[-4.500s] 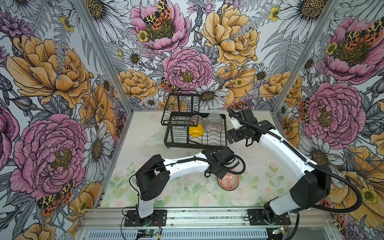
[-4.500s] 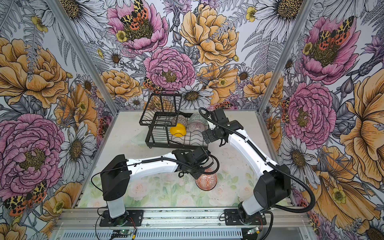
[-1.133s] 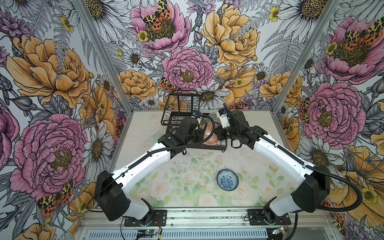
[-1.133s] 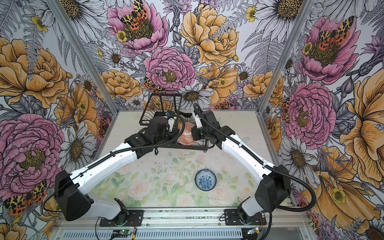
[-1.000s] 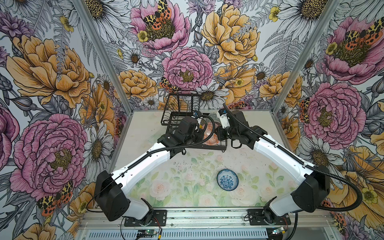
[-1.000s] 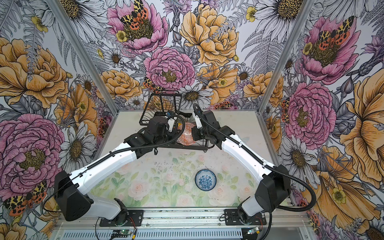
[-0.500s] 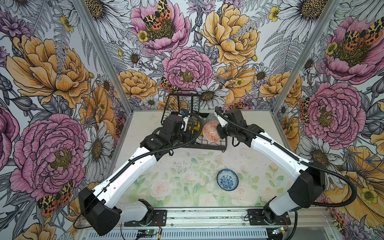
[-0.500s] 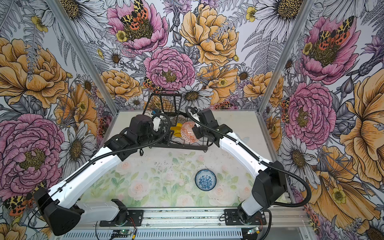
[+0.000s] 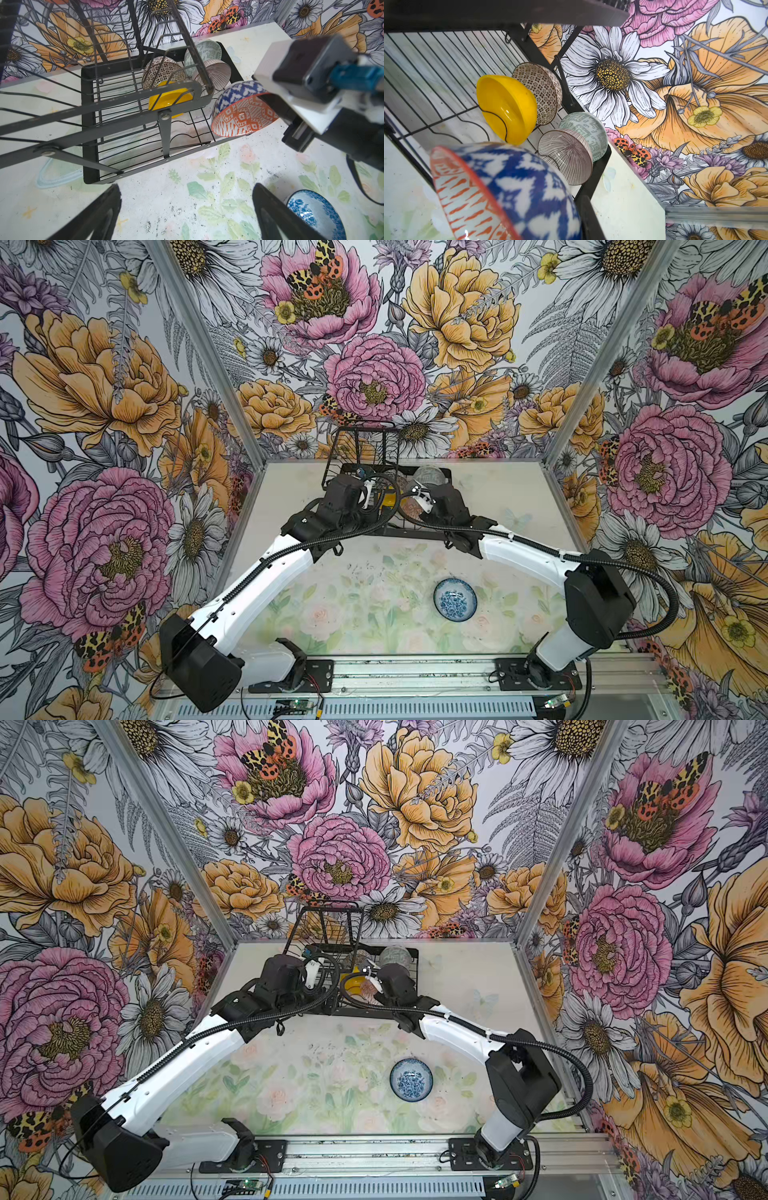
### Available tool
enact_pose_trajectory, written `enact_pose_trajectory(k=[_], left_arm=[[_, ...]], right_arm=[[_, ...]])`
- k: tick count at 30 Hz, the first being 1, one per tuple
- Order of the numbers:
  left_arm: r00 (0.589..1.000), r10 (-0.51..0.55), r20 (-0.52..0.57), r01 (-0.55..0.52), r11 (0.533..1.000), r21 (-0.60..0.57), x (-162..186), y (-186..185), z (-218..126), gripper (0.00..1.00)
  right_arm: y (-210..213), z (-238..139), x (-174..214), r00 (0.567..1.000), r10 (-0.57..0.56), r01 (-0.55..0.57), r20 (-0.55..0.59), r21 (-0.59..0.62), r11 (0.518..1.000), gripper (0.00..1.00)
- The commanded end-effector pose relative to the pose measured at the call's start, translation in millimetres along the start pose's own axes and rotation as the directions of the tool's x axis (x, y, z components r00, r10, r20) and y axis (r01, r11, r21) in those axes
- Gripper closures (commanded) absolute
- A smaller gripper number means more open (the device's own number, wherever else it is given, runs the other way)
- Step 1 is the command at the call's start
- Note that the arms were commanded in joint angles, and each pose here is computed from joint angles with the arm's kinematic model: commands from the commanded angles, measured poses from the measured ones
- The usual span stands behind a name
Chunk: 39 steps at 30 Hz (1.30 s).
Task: Load the bowls into the dish rack
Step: 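Carry the orange-and-blue bowl into the rack with the right gripper while the left gripper releases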
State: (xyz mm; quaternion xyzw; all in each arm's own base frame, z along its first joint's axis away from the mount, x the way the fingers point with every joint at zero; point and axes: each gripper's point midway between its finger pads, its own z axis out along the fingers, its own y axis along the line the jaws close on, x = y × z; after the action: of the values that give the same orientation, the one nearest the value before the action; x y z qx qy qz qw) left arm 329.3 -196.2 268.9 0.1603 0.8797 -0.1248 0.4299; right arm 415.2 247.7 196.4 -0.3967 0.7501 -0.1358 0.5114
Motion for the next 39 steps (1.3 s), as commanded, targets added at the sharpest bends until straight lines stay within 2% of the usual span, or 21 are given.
enact_pose_trajectory(k=[1,4,12,39], left_arm=[[1.000,-0.002,0.005,0.002,1.000,0.011,1,3,-7,0.01],[1.000,-0.006,0.004,0.006,1.000,0.005,2,6,-8,0.01],[1.000,-0.016,-0.002,0.016,1.000,0.008,6,7,-8,0.01],[1.000,-0.025,-0.011,0.025,1.000,0.001,13,13,-13,0.01]], right_arm=[[-34,-18,-45,0.979,0.002,-0.033,0.202,0.149,0.988,1.00],[-25,-18,-44,0.972,-0.047,0.009,0.229,0.163,0.987,1.00],[-8,-5,-49,0.964,-0.180,0.122,0.196,0.275,0.954,1.00],[24,46,-47,0.969,-0.211,0.171,0.127,0.270,0.948,1.00]])
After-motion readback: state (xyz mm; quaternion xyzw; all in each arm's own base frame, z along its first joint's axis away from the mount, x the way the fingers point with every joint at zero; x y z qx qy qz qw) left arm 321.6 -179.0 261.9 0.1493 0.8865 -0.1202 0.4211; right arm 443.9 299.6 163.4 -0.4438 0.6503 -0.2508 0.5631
